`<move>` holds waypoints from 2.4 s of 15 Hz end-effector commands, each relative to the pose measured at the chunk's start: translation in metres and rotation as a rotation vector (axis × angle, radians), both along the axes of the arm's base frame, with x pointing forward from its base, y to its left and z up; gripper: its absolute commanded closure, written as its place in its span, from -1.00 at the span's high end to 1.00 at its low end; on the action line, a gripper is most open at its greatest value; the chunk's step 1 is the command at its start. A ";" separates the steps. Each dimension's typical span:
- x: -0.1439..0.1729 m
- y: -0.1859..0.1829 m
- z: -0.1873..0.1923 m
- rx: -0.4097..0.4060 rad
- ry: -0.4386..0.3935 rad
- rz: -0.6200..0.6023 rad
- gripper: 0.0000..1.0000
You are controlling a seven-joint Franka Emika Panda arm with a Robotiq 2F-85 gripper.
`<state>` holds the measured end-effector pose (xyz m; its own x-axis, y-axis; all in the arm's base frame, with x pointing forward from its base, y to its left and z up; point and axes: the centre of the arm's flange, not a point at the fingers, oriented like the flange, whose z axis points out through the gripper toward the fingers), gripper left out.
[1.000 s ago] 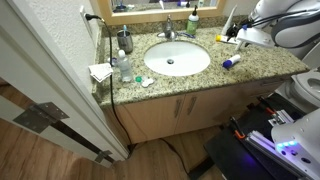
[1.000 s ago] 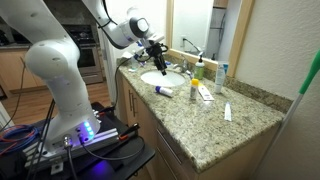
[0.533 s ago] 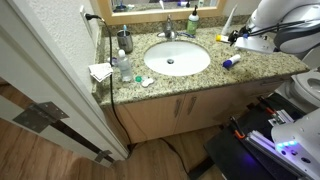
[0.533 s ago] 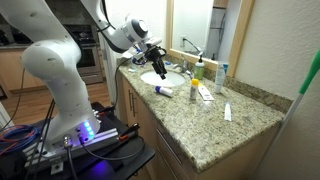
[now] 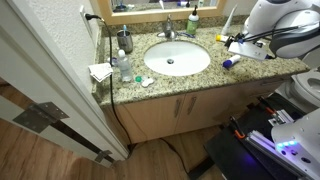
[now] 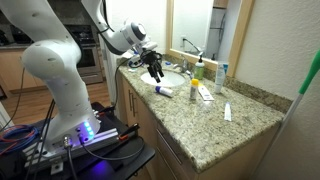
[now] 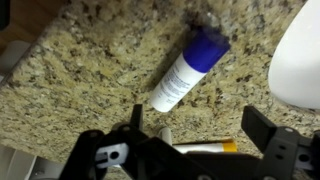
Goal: Lift up the blue and white object
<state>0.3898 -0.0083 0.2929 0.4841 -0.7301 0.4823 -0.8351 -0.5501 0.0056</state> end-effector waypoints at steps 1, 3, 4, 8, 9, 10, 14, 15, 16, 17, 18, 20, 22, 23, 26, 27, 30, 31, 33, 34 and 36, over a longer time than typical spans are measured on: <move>-0.008 0.027 -0.030 -0.015 -0.005 -0.050 1.00; -0.003 0.022 -0.010 0.003 -0.017 -0.029 1.00; -0.002 0.022 -0.010 0.003 -0.019 -0.028 1.00; 0.007 0.017 -0.029 0.007 0.002 -0.084 1.00; 0.007 0.017 -0.032 0.024 0.000 -0.109 1.00; 0.008 0.017 -0.036 0.032 -0.018 -0.139 1.00; 0.012 0.018 -0.049 0.030 -0.088 -0.232 1.00; 0.015 0.019 -0.053 0.027 -0.105 -0.264 1.00; 0.018 0.019 -0.059 0.007 -0.112 -0.279 1.00; 0.019 0.019 -0.063 -0.005 -0.111 -0.295 1.00; 0.020 0.019 -0.068 -0.016 -0.101 -0.309 1.00; 0.024 0.015 -0.079 -0.033 -0.077 -0.343 1.00; 0.029 0.010 -0.090 -0.025 -0.048 -0.353 1.00; 0.033 0.008 -0.093 -0.017 -0.052 -0.353 1.00; 0.021 0.012 -0.081 -0.019 -0.048 -0.352 1.00; 0.025 0.011 -0.084 -0.012 -0.042 -0.355 1.00; 0.029 0.010 -0.087 -0.005 -0.037 -0.360 0.50; 0.028 0.009 -0.087 -0.010 -0.039 -0.361 0.47; 0.028 0.008 -0.086 -0.024 -0.041 -0.361 0.20; 0.029 0.008 -0.086 -0.029 -0.043 -0.359 0.04; 0.028 0.007 -0.084 -0.035 -0.043 -0.359 -0.20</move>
<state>0.4197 0.0000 0.2091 0.1738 -0.8314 0.5278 -0.9749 -0.2208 -0.0268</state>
